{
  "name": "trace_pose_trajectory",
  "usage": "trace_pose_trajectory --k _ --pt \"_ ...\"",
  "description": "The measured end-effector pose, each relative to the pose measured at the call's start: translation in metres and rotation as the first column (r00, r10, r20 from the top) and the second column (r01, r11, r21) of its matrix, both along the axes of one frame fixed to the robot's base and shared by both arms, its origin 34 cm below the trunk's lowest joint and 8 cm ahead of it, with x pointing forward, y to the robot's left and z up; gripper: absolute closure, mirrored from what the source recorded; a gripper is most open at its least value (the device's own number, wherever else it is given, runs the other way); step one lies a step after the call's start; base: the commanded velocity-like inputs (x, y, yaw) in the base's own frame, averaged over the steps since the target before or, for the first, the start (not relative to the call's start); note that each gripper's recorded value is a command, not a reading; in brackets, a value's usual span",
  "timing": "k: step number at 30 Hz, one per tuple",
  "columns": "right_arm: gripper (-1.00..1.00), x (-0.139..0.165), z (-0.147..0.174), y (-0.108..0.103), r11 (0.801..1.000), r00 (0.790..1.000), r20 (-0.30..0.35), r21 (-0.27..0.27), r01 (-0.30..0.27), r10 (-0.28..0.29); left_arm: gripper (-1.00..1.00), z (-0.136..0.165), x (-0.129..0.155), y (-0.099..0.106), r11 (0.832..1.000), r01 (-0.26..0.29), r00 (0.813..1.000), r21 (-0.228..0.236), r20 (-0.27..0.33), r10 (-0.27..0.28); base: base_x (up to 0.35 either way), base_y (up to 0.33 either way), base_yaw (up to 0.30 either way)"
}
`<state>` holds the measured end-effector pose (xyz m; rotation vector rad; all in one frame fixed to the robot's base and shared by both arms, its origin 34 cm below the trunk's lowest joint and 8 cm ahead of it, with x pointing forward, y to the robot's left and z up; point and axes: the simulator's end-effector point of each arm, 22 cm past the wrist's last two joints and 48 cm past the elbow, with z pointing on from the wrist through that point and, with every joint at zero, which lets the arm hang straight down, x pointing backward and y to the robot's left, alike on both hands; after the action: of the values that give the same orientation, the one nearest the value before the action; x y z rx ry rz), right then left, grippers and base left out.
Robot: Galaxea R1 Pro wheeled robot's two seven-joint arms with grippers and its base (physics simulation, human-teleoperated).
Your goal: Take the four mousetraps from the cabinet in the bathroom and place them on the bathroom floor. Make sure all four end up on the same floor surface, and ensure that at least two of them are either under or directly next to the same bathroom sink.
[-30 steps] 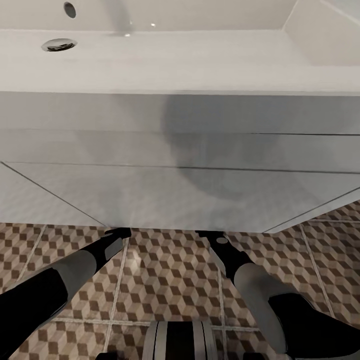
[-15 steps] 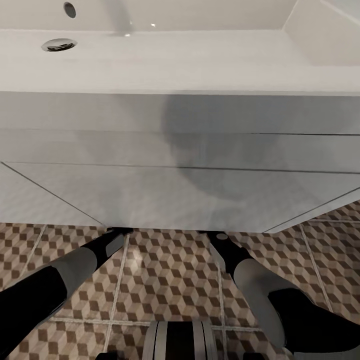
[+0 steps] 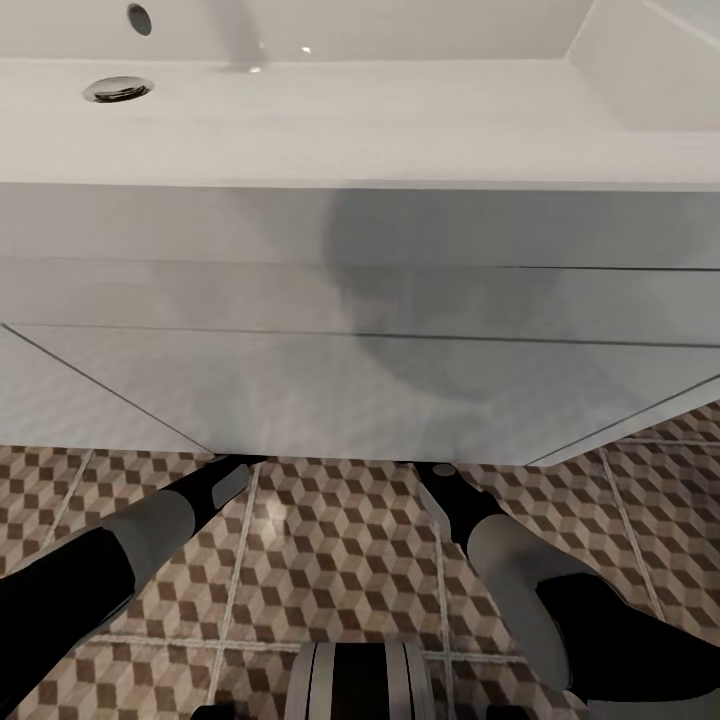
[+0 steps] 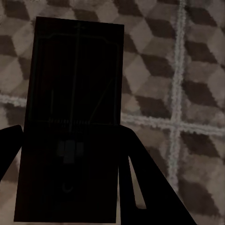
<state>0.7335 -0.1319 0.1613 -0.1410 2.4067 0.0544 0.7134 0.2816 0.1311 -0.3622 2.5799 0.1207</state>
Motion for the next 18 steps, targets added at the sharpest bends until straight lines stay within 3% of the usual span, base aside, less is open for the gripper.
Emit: trace_pose_trajectory --k 8,18 --pt "1.0 0.001 0.001 0.001 1.0 1.0 0.006 0.004 -0.004 0.004 1.0 0.0 0.0 -0.001 1.0 -0.003 1.0 -0.005 0.0 0.003 0.0 0.0 0.0" --pt "1.0 0.002 0.001 0.0 1.0 1.0 0.01 0.003 -0.001 0.001 1.0 0.001 0.002 -0.022 0.999 0.021 1.0 -0.04 0.013 -0.021 0.0 0.0 0.013"
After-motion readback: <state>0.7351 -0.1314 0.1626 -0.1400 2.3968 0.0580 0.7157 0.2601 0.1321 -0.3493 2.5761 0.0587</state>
